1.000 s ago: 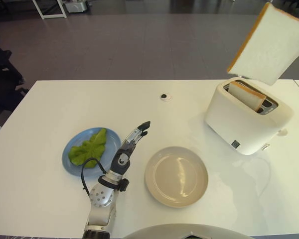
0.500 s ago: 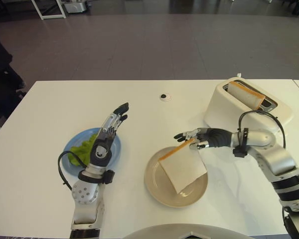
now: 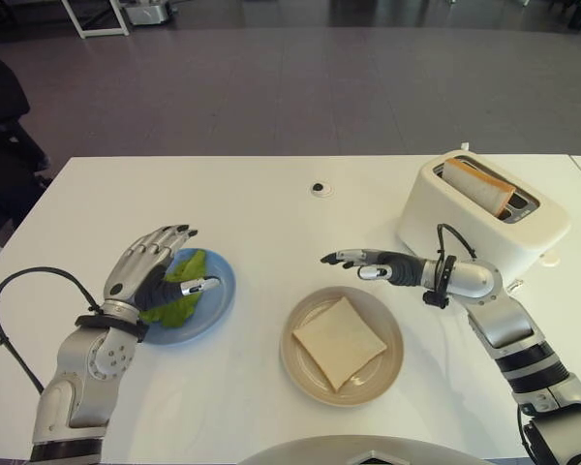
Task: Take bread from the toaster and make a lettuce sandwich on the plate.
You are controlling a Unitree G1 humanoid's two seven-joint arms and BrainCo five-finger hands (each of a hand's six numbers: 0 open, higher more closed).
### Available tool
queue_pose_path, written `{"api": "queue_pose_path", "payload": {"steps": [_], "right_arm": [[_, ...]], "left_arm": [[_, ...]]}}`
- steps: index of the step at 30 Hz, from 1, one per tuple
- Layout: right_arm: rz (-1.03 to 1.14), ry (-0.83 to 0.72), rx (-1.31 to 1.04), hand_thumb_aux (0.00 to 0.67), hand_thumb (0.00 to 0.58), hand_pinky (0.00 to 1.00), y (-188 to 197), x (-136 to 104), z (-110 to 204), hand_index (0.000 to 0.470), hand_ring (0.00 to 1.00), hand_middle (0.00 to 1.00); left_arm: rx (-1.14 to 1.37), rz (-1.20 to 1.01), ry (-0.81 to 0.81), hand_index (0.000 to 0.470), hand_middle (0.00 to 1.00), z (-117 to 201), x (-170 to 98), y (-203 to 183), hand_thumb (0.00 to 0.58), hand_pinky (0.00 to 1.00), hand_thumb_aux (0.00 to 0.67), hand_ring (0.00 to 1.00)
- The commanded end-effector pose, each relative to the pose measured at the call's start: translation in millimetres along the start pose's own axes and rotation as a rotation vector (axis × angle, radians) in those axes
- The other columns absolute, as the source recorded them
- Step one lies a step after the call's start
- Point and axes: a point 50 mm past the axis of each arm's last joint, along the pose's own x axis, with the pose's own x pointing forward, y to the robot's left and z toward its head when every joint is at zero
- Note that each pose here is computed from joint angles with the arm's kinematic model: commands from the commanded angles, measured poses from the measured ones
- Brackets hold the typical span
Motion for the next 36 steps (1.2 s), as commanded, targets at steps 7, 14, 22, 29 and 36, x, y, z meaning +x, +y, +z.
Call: {"api": "queue_pose_path", "payload": {"steps": [7, 14, 22, 29, 36], "right_arm": [[-0.081, -0.074, 0.017, 0.000, 0.000, 0.00, -6, -13, 8, 0.000, 0.00, 0.00], [-0.087, -0.086, 0.006, 0.000, 0.000, 0.00, -4, -15, 11, 0.000, 0.00, 0.00], [-0.097, -0.090, -0.005, 0.000, 0.000, 0.00, -5, -15, 12, 0.000, 0.00, 0.00], [-0.113, -0.094, -0.015, 0.000, 0.000, 0.00, -8, -16, 12, 0.000, 0.00, 0.00], [-0.130, -0.096, -0.020, 0.000, 0.000, 0.00, -10, -16, 11, 0.000, 0.00, 0.00]], "left_arm": [[0.095, -0.170, 0.083, 0.335, 0.00, -18, -15, -32, 0.532, 0.00, 0.478, 0.00], [0.043, -0.216, 0.064, 0.404, 0.00, -15, -15, -51, 0.568, 0.00, 0.575, 0.00], [0.024, -0.221, 0.053, 0.470, 0.00, -15, -15, -56, 0.580, 0.00, 0.670, 0.00], [0.017, -0.138, 0.034, 0.470, 0.00, -14, -14, -40, 0.580, 0.00, 0.670, 0.00], [-0.019, 0.001, -0.010, 0.470, 0.00, -4, -15, -3, 0.580, 0.00, 0.670, 0.00]]}}
